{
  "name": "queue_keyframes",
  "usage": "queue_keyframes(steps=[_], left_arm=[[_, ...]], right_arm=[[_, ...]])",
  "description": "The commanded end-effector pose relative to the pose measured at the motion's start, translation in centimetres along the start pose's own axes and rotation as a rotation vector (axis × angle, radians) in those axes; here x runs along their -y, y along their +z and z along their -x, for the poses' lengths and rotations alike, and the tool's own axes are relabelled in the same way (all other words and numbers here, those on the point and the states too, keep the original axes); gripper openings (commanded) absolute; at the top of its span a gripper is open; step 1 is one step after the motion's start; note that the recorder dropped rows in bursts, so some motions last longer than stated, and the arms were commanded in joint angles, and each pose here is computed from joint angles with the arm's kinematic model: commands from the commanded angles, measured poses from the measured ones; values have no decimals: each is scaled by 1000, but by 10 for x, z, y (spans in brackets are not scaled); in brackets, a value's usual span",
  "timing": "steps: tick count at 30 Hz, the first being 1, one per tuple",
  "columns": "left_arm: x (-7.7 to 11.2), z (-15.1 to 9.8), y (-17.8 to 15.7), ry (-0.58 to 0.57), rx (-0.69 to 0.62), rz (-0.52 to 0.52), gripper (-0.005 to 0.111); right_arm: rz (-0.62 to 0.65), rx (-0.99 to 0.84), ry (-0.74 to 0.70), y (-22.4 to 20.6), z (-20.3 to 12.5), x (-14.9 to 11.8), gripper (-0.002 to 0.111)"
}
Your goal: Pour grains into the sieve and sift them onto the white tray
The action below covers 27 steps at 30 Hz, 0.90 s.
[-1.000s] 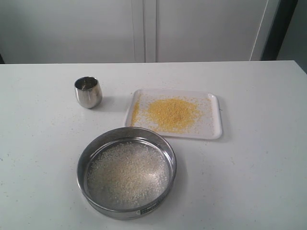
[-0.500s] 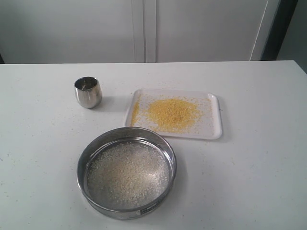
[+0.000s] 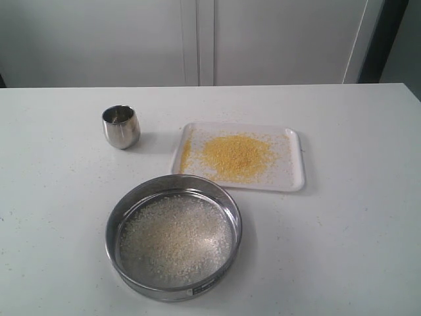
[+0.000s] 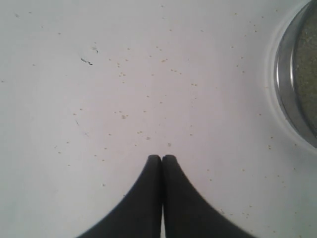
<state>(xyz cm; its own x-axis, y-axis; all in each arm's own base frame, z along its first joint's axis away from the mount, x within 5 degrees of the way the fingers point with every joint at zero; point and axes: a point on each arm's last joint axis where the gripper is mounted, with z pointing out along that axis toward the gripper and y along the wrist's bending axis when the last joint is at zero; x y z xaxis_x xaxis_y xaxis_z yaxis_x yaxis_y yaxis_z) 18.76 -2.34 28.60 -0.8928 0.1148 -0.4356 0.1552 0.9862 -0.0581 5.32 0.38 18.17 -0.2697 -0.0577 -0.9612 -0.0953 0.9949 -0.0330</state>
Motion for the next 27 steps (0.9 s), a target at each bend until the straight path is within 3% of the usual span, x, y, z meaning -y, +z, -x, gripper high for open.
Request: queue_keyframes(steps=[1, 6, 14, 22, 27], left_arm=[[1, -11, -12, 5, 40, -1, 0], [3, -31, -17, 7, 89, 2, 0], [3, -88, -3, 6, 196, 13, 0], [2, -133, 13, 7, 404, 30, 0], [2, -143, 11, 12, 557, 40, 0]], right_arm=[[-12, 17, -9, 0, 0, 1, 0], [-12, 17, -9, 0, 0, 1, 0], [-12, 17, -9, 0, 0, 1, 0], [-12, 17, -9, 0, 0, 1, 0], [-12, 17, -9, 0, 0, 1, 0]])
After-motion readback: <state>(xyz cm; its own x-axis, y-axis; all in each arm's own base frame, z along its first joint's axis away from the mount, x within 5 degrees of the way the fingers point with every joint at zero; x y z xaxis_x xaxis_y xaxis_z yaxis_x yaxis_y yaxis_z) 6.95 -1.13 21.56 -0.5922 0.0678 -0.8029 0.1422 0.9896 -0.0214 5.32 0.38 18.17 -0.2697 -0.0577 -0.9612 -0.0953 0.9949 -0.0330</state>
